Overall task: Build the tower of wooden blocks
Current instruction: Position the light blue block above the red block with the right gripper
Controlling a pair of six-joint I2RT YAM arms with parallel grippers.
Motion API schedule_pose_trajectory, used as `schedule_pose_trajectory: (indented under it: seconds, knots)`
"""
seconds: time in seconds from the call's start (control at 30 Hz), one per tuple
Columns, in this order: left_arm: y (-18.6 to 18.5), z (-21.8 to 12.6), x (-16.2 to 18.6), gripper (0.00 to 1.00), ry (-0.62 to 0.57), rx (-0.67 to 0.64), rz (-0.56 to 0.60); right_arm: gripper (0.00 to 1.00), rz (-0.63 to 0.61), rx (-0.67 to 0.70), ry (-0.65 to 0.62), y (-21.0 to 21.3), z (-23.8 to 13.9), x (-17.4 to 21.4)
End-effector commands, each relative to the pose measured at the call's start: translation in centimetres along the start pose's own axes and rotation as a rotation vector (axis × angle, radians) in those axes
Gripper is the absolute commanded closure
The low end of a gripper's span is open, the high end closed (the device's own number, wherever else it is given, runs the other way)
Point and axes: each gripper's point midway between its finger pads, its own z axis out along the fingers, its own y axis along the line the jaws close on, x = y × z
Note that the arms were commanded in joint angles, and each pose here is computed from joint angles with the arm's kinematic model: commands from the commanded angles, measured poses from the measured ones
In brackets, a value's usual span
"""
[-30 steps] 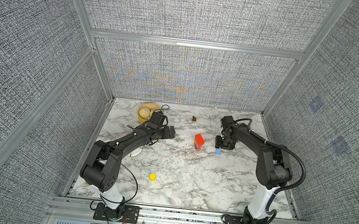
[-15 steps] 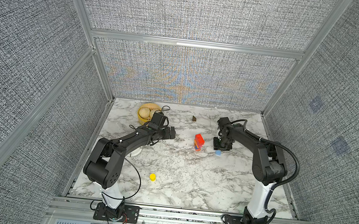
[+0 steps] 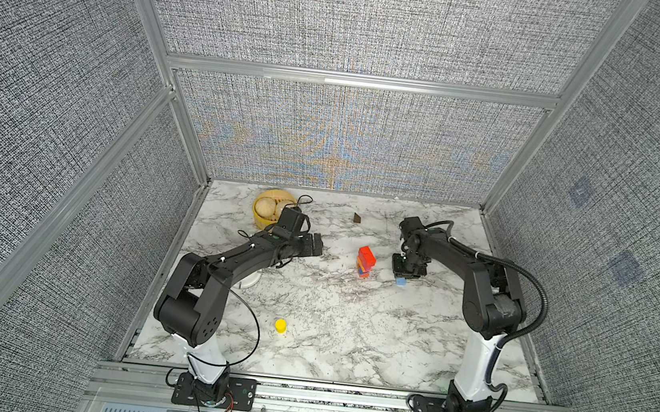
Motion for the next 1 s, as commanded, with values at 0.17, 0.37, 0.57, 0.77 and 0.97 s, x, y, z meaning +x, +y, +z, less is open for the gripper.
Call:
schedule_pose_trajectory:
  seconds: [0.17,0.37,0.57,0.77,0.97]
  knots:
    - [-0.3,-0.5,-0.3,0.01,-0.011,0.011,0.003,0.71,-0.026,0.003,-0.003,-0.1,-2.5,0.2]
    - [-0.5,-1.4,-0.4,0.01,-0.017,0.017,0.007,0.72,-0.048,-0.005,-0.029,-0.1,-5.5,0.1]
    - [-0.9,-2.5,-0.4,0.01,-0.013,0.032,0.014,0.72,-0.113,-0.049,-0.069,1.1,-9.4,-0.4]
    - [-1.0,-3.5,-0.2,0.01,-0.021,0.046,0.012,0.73,-0.228,-0.053,-0.062,3.0,-12.5,-0.5]
    - [-0.9,-3.7,0.2,0.01,-0.02,0.049,0.009,0.74,-0.301,-0.07,-0.057,5.5,-14.7,-0.6]
